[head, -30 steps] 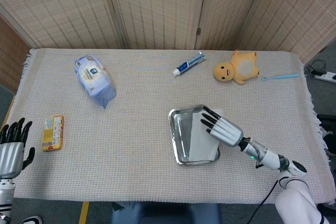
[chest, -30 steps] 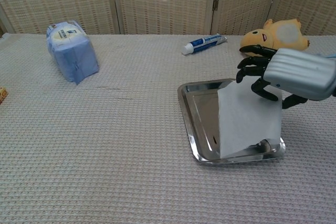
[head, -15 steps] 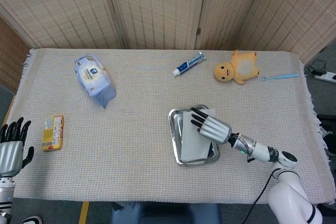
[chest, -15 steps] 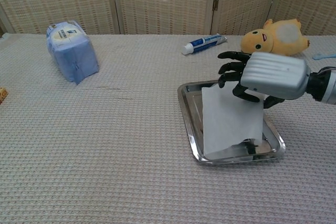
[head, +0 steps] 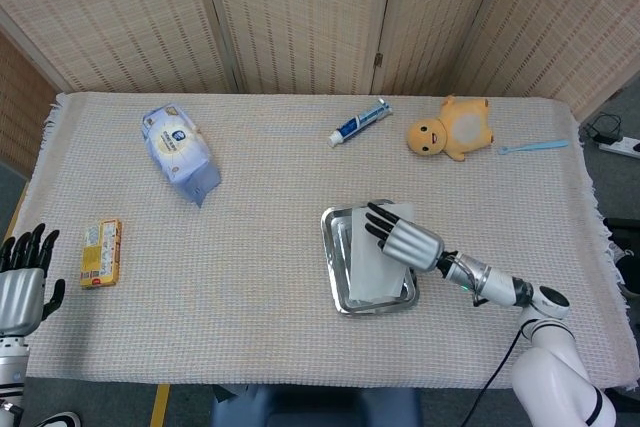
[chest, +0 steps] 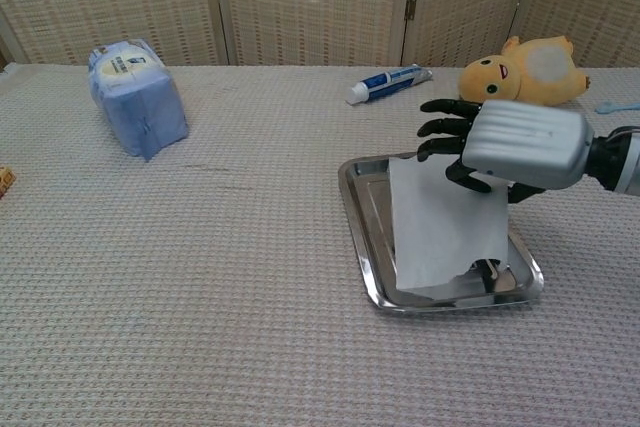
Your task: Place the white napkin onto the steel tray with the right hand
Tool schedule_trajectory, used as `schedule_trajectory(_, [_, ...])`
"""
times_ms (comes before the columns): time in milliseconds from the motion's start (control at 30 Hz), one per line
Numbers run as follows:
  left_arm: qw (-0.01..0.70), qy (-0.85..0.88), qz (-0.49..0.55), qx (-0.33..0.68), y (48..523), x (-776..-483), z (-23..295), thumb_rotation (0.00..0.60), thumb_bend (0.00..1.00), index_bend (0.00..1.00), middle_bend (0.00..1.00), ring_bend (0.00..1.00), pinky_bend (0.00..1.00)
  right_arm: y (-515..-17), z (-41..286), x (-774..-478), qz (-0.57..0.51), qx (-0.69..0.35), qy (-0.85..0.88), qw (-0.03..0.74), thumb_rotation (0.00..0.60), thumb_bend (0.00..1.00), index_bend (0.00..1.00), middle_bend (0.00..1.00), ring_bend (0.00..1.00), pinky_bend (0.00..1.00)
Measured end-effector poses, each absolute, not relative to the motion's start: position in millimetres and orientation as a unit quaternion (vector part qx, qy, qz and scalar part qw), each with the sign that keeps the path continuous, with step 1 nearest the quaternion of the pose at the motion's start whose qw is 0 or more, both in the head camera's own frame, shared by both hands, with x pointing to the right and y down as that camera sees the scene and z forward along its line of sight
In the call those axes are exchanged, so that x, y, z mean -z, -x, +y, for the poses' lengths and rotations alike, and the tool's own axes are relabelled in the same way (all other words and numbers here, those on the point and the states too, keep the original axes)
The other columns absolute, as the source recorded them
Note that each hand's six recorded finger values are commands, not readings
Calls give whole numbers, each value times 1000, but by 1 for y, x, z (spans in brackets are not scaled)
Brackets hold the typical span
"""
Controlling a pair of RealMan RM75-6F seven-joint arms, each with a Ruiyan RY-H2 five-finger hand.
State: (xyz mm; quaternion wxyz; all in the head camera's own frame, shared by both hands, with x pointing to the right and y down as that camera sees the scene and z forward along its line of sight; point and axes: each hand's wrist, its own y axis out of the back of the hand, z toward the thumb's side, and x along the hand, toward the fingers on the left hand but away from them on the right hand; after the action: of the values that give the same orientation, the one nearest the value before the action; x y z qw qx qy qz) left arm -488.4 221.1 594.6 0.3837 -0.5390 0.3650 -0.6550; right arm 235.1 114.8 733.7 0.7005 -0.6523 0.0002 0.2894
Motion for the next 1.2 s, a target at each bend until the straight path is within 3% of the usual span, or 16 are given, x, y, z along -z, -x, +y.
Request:
schedule_trajectory(67, [383,539,366,655,489,-595,221,600,528,0,0,0,1,-237,112,-735,-1,-298,646,702,600,453,229,60,9,0])
schedule_trajectory(133, [384,539,366,655,488,-594,221,600,527,0,0,0,1,-238,110,-738,-2,-308,641,703,600,453,101,33,0,0])
schedule_trajectory(233, [384,539,367,654,488,-593,221,600,528,0,0,0,1,-235,111,-738,-3,-307,639,705,600,452,8,8,0,0])
schedule_trajectory(800, [386,540,369,650,487,-592,221,600,528,0,0,0,1,-227,115,-732,-20,-286,653,701,600,450,0,0,0,0])
schedule_trajectory(1000, [387,539,368,652,487,-593,221,600,527,0,0,0,1,-230,115,-731,-25,-286,663,692,600,336,0,0,0,0])
schedule_trajectory(1200, [388,540,366,652,486,-594,221,600,527,0,0,0,2,-233,115,-729,-31,-285,670,685,600,309,0,0,0,0])
